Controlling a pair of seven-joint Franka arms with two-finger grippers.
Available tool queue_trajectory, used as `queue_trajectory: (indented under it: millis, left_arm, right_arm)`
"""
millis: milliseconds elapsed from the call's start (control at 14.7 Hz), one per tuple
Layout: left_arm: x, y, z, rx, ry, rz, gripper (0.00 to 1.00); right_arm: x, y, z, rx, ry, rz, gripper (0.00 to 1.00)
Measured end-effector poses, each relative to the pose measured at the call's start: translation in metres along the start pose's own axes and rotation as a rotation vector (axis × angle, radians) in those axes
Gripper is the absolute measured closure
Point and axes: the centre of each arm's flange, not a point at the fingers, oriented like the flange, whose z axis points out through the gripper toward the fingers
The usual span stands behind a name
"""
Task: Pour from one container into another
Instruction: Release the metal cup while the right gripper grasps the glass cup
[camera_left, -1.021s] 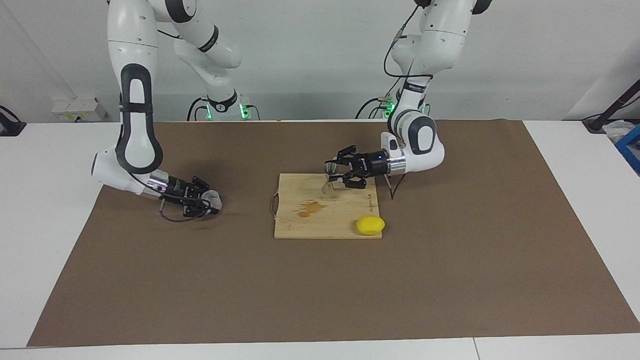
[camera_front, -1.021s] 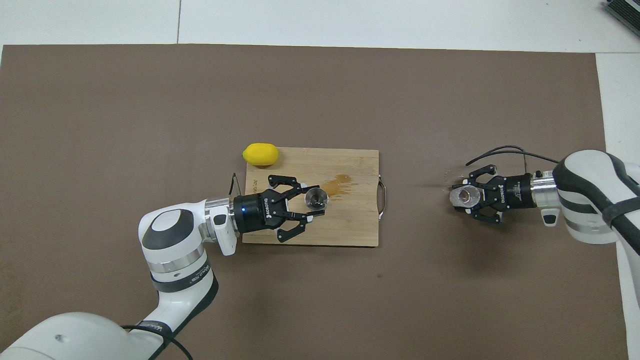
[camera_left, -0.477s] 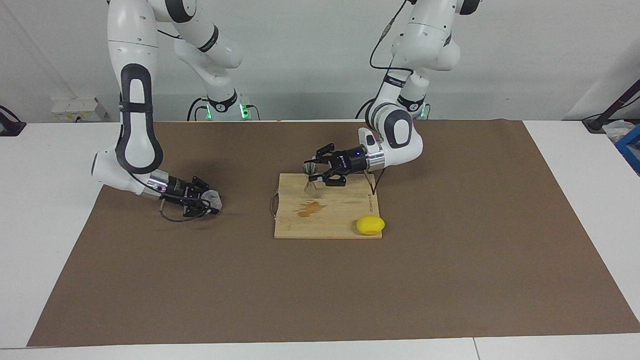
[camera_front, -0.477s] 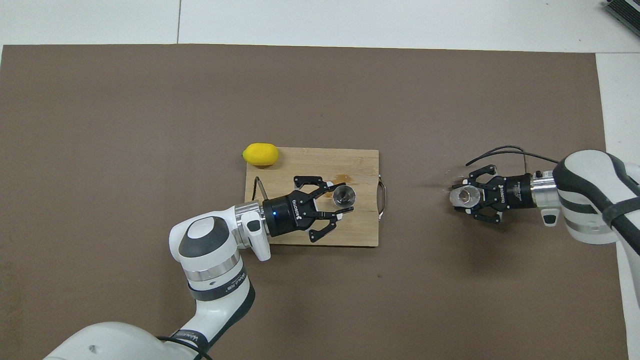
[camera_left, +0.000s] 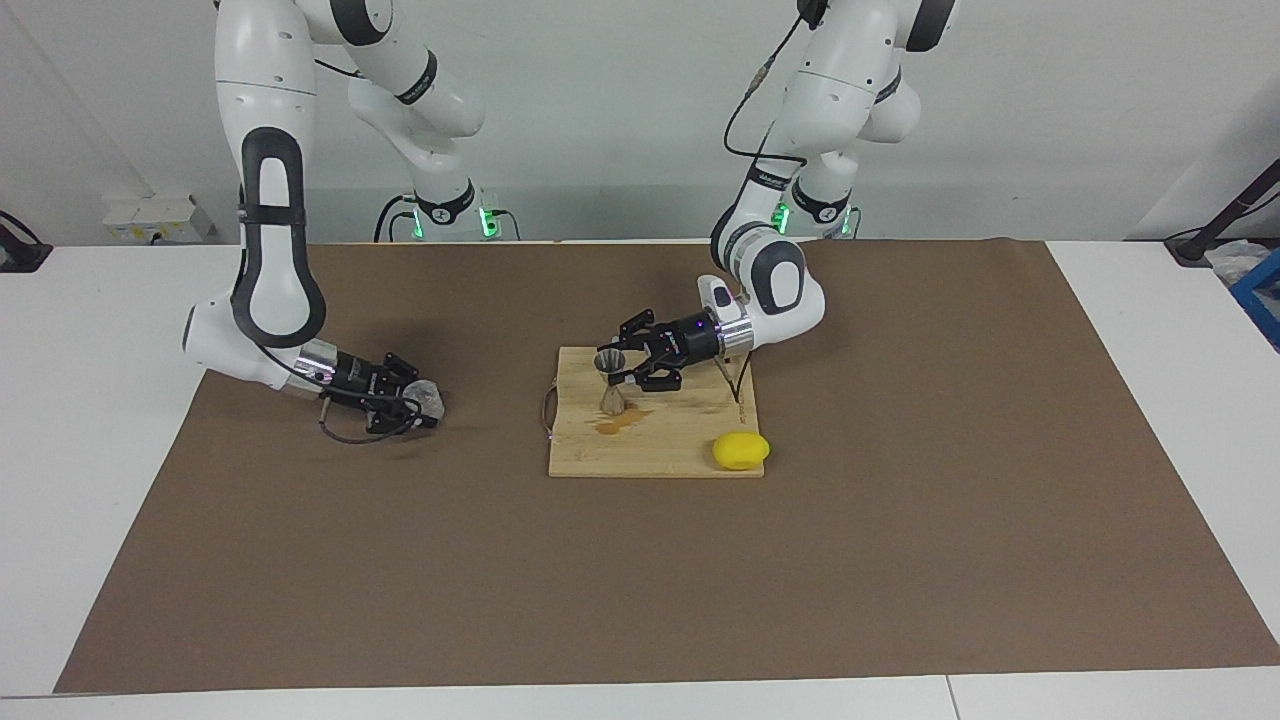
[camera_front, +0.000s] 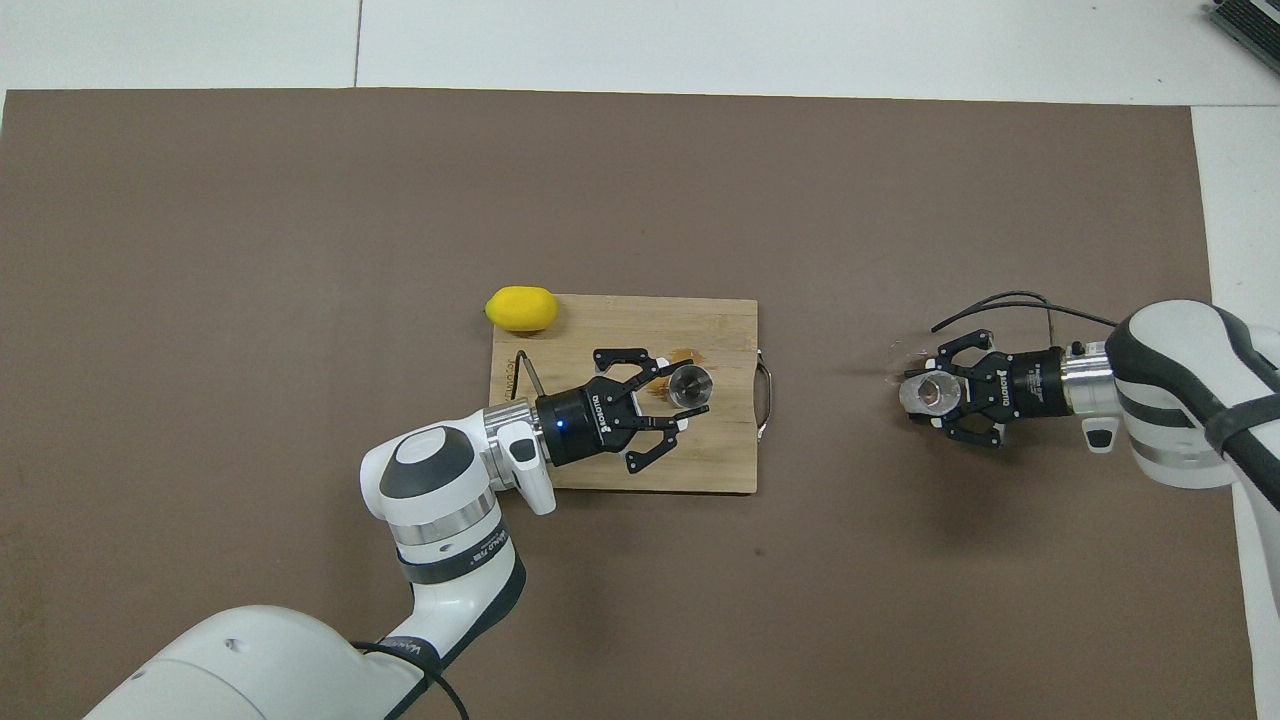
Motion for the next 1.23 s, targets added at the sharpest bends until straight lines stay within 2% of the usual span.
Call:
queue_trajectory:
  millis: [817,1089,1157,1225]
  left_arm:
    - [0.0,-0.001,0.0,0.003,0.005,0.019,0.49]
    - [-0.001,-0.002,-0.001,0.01,0.003,0.016,0.49]
    - [-0.001,-0.002,-0.001,0.011,0.003,0.015,0.44]
    - [-0.002,-0.003,-0.001,0.013,0.001,0.015,0.32]
  right_arm:
    - [-0.005,-0.001,-0.001,0.001,0.002,-0.009,0.49]
    - [-0.037,-0.009,-0.005,0.006,0.014,-0.002,0.49]
    - [-0.05,-0.012,-0.003,0.003,0.018,0.002,0.49]
    - [-0.062,-0.014,-0.001,0.001,0.021,0.008,0.49]
